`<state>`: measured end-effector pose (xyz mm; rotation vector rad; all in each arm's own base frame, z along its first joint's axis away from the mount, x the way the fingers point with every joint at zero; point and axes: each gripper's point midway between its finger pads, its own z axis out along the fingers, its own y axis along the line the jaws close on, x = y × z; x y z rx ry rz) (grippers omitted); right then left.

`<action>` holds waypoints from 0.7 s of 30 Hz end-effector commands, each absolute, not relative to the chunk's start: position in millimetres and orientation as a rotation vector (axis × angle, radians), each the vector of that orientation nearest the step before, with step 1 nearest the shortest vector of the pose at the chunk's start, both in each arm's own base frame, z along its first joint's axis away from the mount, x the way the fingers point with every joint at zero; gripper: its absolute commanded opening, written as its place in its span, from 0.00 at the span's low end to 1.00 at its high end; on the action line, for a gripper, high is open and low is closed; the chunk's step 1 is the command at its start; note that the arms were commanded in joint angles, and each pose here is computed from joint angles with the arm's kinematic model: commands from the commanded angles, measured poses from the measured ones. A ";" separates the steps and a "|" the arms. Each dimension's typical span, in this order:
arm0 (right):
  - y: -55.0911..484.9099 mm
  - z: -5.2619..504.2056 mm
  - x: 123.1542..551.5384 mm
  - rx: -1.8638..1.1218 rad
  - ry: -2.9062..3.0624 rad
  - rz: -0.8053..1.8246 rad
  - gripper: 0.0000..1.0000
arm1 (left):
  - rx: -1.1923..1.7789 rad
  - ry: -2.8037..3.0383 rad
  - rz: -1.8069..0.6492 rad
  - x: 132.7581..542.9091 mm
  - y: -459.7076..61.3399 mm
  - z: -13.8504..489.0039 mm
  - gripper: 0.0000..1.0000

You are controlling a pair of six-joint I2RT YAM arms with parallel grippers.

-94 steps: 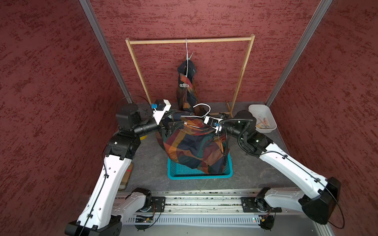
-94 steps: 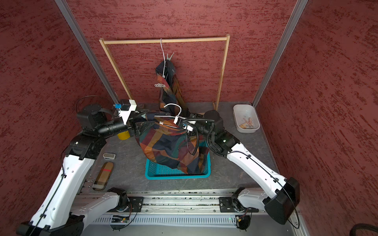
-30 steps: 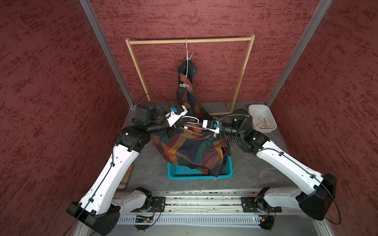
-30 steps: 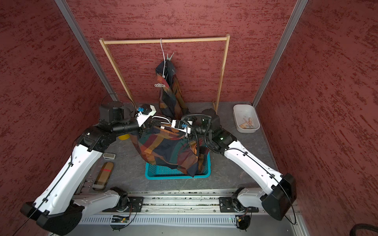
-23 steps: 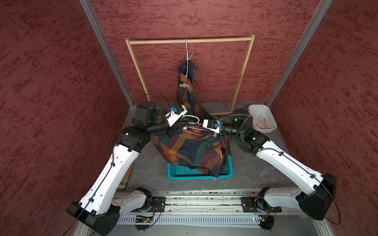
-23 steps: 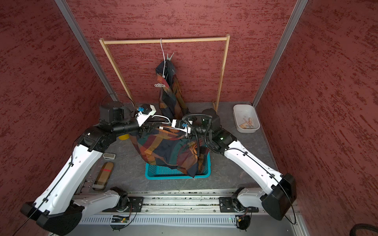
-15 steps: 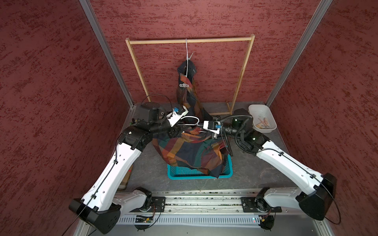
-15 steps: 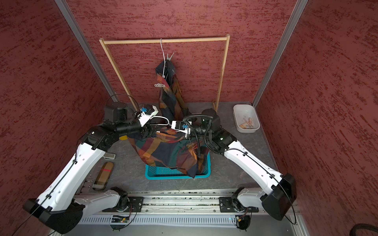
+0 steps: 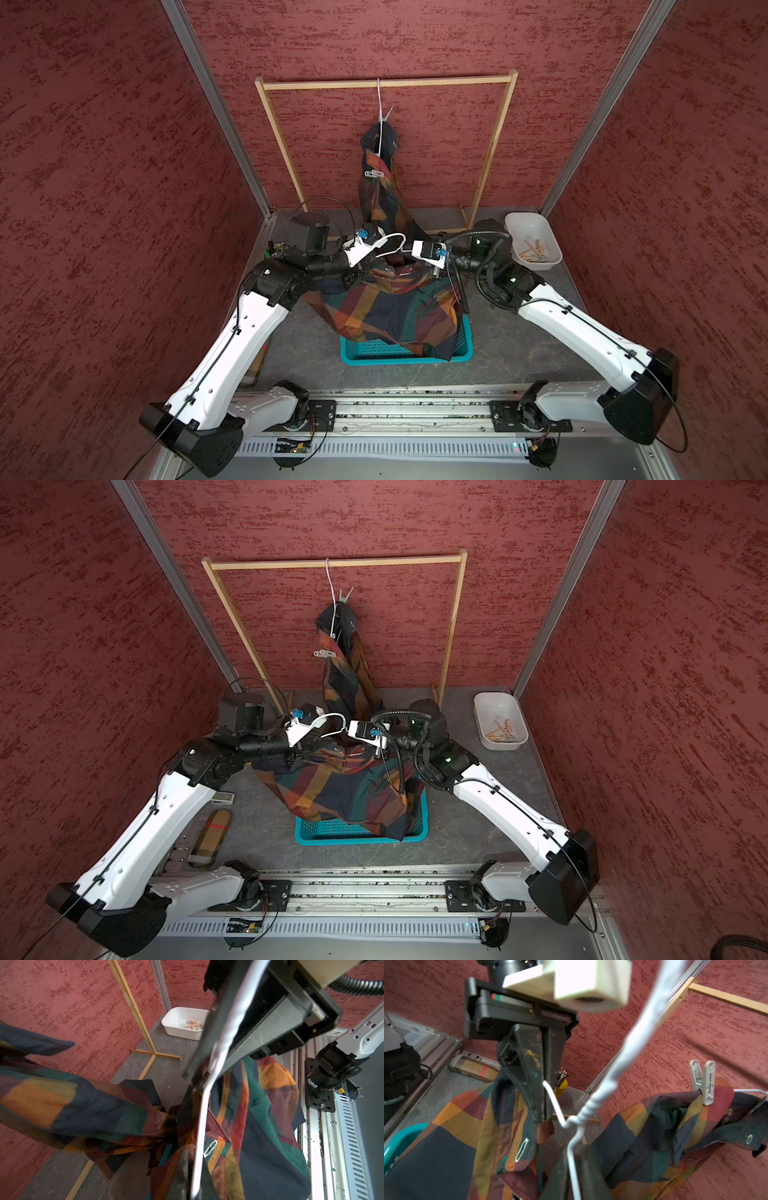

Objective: Remove the clothespins securing long-sleeve shirts to the hanger
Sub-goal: Remove the clamp from the hanger.

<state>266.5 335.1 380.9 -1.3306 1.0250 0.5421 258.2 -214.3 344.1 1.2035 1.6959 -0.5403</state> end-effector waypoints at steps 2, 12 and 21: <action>328.5 415.8 252.5 -1.260 0.977 0.613 0.58 | 1.107 1.571 -0.405 278.9 -202.8 369.1 0.00; 241.2 444.3 251.3 -1.078 0.931 0.610 0.76 | 1.110 1.484 -0.439 278.7 -190.2 387.1 0.00; 197.3 413.4 253.7 -1.150 0.925 0.758 0.77 | 1.179 1.318 -0.521 264.3 -172.1 407.1 0.00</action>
